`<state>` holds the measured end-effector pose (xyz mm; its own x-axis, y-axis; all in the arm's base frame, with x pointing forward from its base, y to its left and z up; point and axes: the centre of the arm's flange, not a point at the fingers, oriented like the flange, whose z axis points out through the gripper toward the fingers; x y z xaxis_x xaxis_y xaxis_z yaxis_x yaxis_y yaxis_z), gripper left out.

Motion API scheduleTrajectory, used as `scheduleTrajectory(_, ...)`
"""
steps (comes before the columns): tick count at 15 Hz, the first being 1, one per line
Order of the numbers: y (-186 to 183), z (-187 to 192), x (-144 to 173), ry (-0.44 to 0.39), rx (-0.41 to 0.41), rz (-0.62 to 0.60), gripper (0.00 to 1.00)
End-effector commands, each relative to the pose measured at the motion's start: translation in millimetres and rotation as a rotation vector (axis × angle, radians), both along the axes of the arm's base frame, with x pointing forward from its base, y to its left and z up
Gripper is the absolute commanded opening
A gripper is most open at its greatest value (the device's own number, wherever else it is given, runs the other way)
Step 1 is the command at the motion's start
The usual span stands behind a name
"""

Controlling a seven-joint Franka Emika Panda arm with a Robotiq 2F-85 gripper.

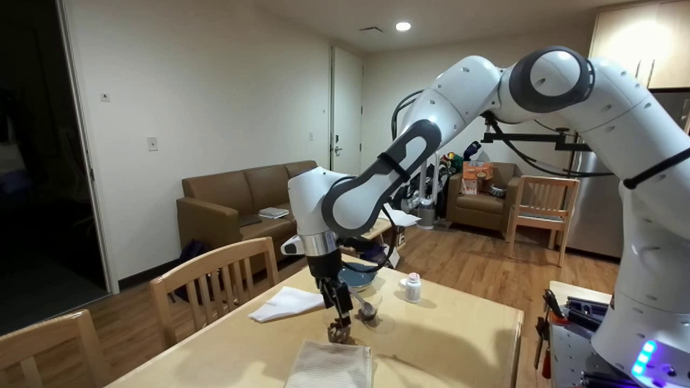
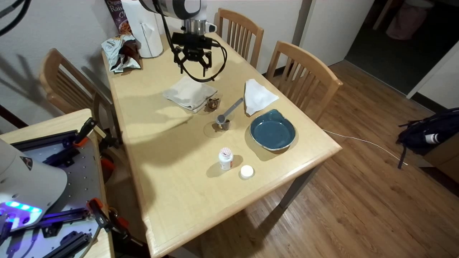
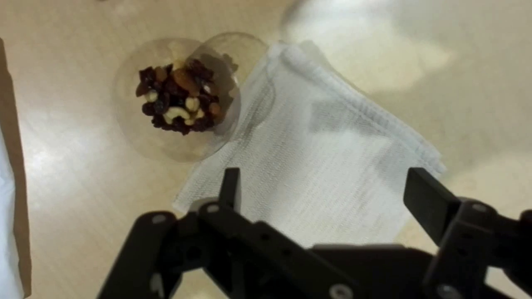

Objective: Take the spoon from the bowl and put it in the cup, then move the two cups slightly forward

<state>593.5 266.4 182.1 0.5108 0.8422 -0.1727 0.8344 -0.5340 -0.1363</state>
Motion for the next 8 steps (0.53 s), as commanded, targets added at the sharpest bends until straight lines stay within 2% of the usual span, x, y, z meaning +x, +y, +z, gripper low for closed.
scheduleTrajectory(1,-27.8,17.7,-47.8,0.069,0.03,-0.052,1.0)
scheduleTrajectory(4,-48.7,7.5,-78.5,0.088,0.034,-0.077,1.0)
scheduleTrajectory(5,-27.5,1.3,-45.6,0.083,0.009,-0.062,1.0)
scheduleTrajectory(8,-40.4,-3.7,-62.8,0.095,0.002,-0.073,1.0)
